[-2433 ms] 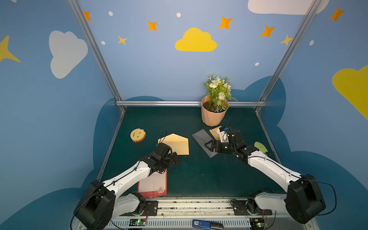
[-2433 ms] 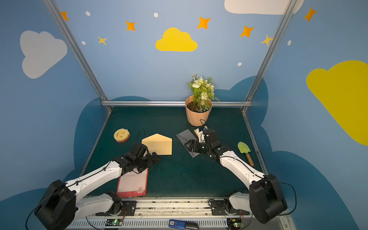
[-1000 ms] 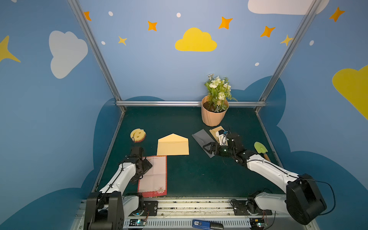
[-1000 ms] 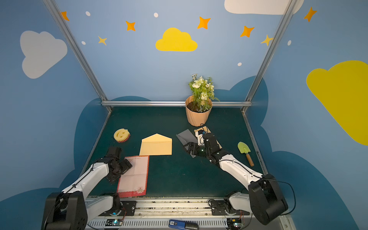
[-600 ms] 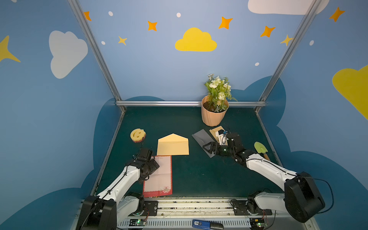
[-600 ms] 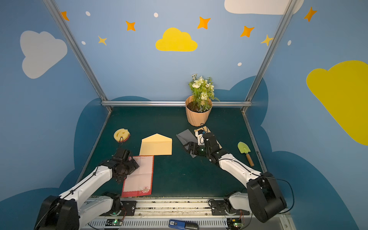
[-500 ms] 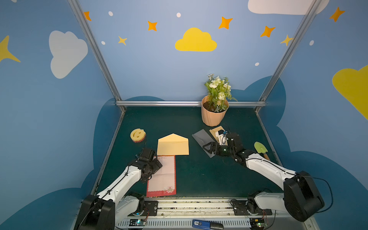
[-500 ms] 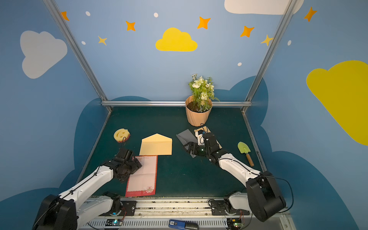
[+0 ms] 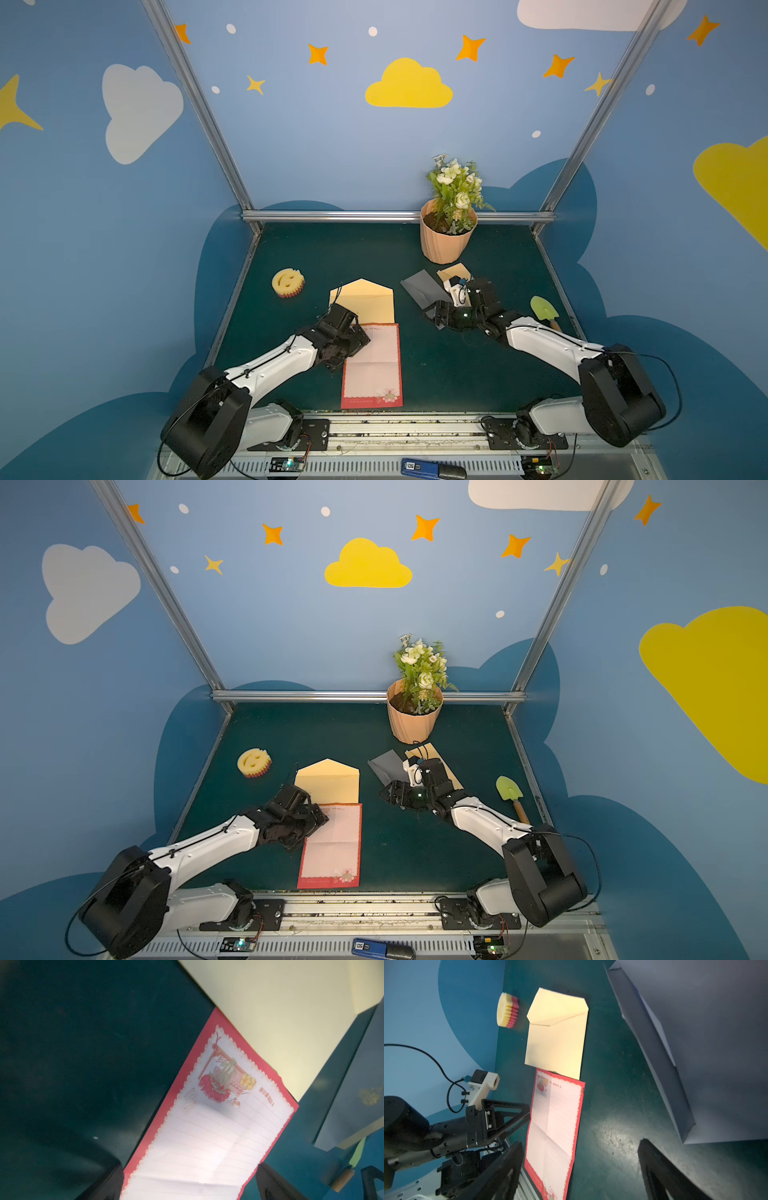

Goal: Fold the letter paper in half and place it into the envelope
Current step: Move the letter paper to the center of the board, then adjust the letter paper at the center of the board.

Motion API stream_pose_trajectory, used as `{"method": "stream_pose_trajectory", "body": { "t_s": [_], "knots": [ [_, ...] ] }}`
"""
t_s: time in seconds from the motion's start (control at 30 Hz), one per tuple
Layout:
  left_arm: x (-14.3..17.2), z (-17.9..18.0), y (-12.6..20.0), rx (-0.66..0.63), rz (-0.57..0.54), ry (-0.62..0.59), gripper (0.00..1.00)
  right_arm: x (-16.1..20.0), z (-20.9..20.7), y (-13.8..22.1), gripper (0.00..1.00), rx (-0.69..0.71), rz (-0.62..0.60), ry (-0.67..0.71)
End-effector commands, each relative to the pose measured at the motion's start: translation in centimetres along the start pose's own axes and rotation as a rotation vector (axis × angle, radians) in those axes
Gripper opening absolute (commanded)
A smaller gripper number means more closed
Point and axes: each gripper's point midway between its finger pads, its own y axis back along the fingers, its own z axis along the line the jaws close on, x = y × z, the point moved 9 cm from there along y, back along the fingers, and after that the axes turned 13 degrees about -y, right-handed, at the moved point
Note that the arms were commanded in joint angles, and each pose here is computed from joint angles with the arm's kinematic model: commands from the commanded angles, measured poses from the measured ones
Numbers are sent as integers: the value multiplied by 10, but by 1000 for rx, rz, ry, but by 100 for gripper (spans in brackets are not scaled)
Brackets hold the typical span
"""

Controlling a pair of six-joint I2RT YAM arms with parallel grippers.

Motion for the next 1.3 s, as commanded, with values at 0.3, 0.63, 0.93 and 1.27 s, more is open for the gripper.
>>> {"method": "stream_pose_trajectory", "body": {
  "t_s": [0.3, 0.63, 0.93, 1.27],
  "knots": [
    [11, -12, -14, 89, 17, -33, 100, 50, -8, -31, 85, 103, 166, -16],
    [20, -5, -13, 90, 55, -88, 100, 46, -4, -62, 85, 133, 203, -27],
    [13, 25, 25, -60, -65, -122, 100, 48, -4, -78, 85, 157, 228, -41],
    [36, 35, 1, 46, 90, -119, 100, 47, -7, -91, 85, 167, 244, -56]
  ]
}}
